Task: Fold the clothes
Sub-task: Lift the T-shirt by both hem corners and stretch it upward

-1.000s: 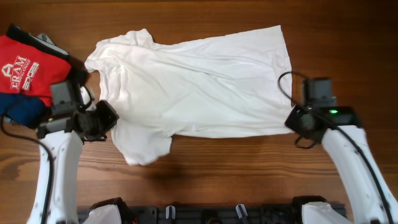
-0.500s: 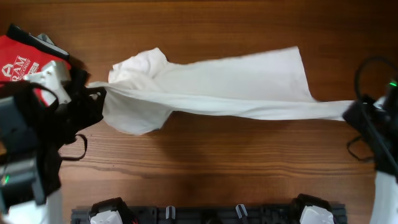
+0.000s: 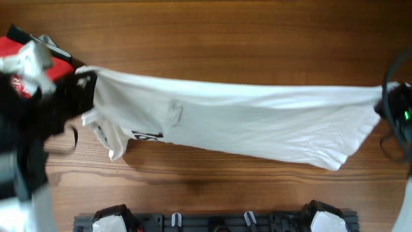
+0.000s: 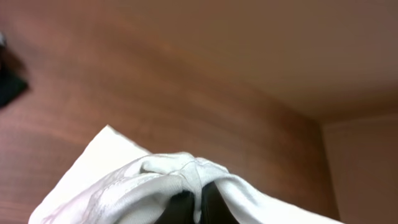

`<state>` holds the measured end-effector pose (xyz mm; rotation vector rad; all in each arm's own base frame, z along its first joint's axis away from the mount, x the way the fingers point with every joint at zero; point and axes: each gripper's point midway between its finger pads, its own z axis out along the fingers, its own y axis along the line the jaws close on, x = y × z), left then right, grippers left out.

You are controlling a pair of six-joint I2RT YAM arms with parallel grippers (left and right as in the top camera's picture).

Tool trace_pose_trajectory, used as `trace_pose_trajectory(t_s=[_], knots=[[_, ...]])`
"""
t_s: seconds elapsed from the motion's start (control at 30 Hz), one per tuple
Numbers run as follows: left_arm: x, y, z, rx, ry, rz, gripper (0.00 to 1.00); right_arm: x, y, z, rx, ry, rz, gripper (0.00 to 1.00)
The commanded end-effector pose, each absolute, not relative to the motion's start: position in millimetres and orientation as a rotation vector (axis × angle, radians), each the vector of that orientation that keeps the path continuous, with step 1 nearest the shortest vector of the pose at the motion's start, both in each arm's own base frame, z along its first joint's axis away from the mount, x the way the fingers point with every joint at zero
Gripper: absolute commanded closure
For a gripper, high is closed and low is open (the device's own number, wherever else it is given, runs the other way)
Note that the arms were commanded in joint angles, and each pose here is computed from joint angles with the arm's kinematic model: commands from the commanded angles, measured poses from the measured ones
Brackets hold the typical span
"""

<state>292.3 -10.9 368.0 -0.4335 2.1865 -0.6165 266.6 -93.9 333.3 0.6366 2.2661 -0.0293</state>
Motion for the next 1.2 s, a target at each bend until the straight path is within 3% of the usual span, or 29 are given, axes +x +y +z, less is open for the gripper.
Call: trace_pose_trajectory(t_s=[0.0,0.13,0.27,0.4,0.43,0.53,0.63,0.7,0.83,0.97,1.17], knots=[[346.8,-2.5,305.9,-0.521,2.367,-0.631,0.96,309.7,-84.1,278.1,0.516,2.488,0.143,0.96],[412.9,-23.1,247.8,-0.454,2.457,-0.675,0.96,361.0,-82.8,213.9,0.469,2.635,0.214,0.96],[495.4,-58.9,240.1,-0.239,2.272,-0.725,0.96,432.7,-73.3,205.2,0.395,2.491,0.274,0.96],[549.6,-60.9,338.1,-0.204,1.845,-0.79,0.96,486.8,-91.2,296.8,0.558,2.12,0.338,0.96],[555.2,-52.2,377.4,-0.226,1.726,-0.805,0.96,495.0,-94.3,343.5,0.537,2.004,0.343,0.96],[547.5,-25.3,479.5,-0.217,1.493,-0.785,0.96,491.2,-110.5,430.4,0.482,1.818,0.205,0.96],[530.5,-11.7,521.5,-0.184,1.474,-0.733,0.96,478.6,-123.2,470.0,0.437,1.752,0.052,0.96],[526.1,-16.2,509.4,-0.165,1.557,-0.724,0.96,474.6,-128.6,459.5,0.44,1.797,-0.007,0.96],[508.8,-37.7,417.0,-0.194,1.945,-0.78,0.96,462.6,-141.7,380.4,0.522,2.079,-0.123,0.96],[461.7,-58.5,300.9,-0.189,2.436,-0.737,0.96,447.1,-140.5,277.3,0.598,2.452,-0.143,0.96],[401.0,-28.4,210.1,-0.359,2.89,-0.439,0.96,415.4,-130.9,189.1,0.635,2.833,-0.135,0.96]])
